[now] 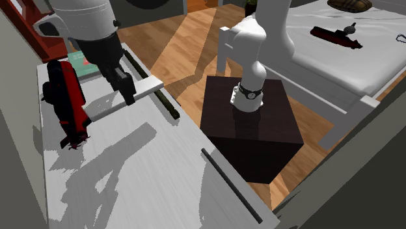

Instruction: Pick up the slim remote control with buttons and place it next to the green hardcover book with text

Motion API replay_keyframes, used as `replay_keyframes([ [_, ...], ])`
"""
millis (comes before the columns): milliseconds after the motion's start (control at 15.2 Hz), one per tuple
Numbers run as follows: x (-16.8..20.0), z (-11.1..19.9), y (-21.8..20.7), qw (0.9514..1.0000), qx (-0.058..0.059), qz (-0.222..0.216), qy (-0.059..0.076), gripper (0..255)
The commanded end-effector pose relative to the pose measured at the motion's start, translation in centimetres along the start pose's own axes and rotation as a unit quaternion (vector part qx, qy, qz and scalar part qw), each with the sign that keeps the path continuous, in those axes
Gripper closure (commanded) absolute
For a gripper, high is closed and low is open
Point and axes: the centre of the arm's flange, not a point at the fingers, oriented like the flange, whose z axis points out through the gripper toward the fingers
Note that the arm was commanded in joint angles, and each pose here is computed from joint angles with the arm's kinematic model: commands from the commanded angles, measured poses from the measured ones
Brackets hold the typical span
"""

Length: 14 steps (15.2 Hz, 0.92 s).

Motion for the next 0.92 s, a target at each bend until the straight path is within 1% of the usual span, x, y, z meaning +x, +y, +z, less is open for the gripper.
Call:
replay_keyframes([
  [0,-0.9,-0.5,2.5,1.0,0.0,0.0,0.0,255],
  [858,-7.4,-0.3,18.4,1.0,0.0,0.0,0.0,255],
])
